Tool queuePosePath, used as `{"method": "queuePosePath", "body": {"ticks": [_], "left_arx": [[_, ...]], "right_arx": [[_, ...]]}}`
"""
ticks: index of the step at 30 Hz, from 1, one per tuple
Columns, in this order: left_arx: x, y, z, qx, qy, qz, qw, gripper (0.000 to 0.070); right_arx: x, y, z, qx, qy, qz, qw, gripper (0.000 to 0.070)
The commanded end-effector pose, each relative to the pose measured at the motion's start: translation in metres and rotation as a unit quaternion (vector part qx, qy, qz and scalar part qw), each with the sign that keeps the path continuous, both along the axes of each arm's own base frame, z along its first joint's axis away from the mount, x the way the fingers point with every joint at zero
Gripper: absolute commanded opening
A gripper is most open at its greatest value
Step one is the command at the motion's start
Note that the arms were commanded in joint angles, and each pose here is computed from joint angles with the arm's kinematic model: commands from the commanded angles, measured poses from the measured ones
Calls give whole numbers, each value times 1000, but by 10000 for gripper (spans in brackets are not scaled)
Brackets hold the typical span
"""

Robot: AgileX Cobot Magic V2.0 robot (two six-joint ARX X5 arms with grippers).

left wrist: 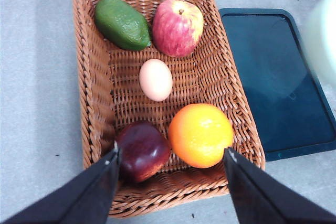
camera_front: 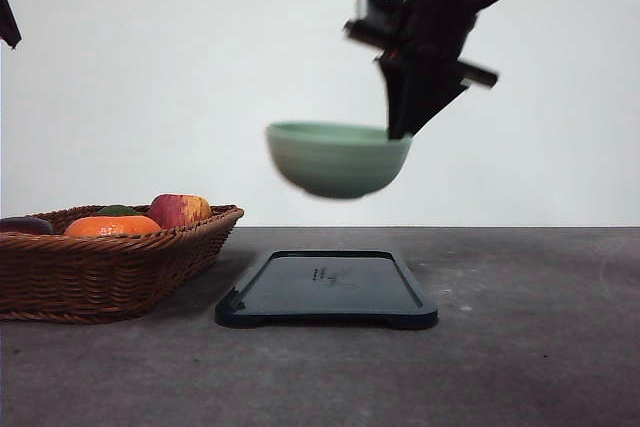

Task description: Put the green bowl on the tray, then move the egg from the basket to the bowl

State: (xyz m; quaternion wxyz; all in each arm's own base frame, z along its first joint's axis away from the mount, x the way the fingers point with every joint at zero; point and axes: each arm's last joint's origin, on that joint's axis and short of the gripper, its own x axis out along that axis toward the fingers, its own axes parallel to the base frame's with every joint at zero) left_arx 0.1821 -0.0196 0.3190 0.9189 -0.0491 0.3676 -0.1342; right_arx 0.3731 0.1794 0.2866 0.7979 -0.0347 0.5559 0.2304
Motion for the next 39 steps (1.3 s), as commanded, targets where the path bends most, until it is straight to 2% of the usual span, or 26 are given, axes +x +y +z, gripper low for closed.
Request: {"method": "queuePosePath", "body": {"ticks": [1, 9, 19, 23, 27, 33, 39], "left_arx": [[2, -1, 8, 0, -14, -3, 1000, 390], [2, -1, 8, -1, -14, -3, 1000, 390], [2, -1, 8, 0, -13, -3, 1000, 390], [2, -1, 7, 0, -12, -3, 1000, 390], [2, -1, 7, -1, -12, -3, 1000, 390], [2, -1, 7, -1, -12, -3, 1000, 390], [2, -1, 7, 0, -12, -3, 1000, 390]], "right_arx": [[8, 8, -8, 1, 6, -4, 1000, 0], [24, 21, -47, -8, 32, -7, 999, 0], [31, 23, -65, -15, 45, -9, 999, 0], [31, 24, -65, -13, 42, -8, 999, 14], [31, 24, -65, -12, 43, -11, 999, 146], [31, 24, -58, -12, 42, -11, 999, 150], [21, 19, -13, -4, 4, -6, 1000, 150]]}}
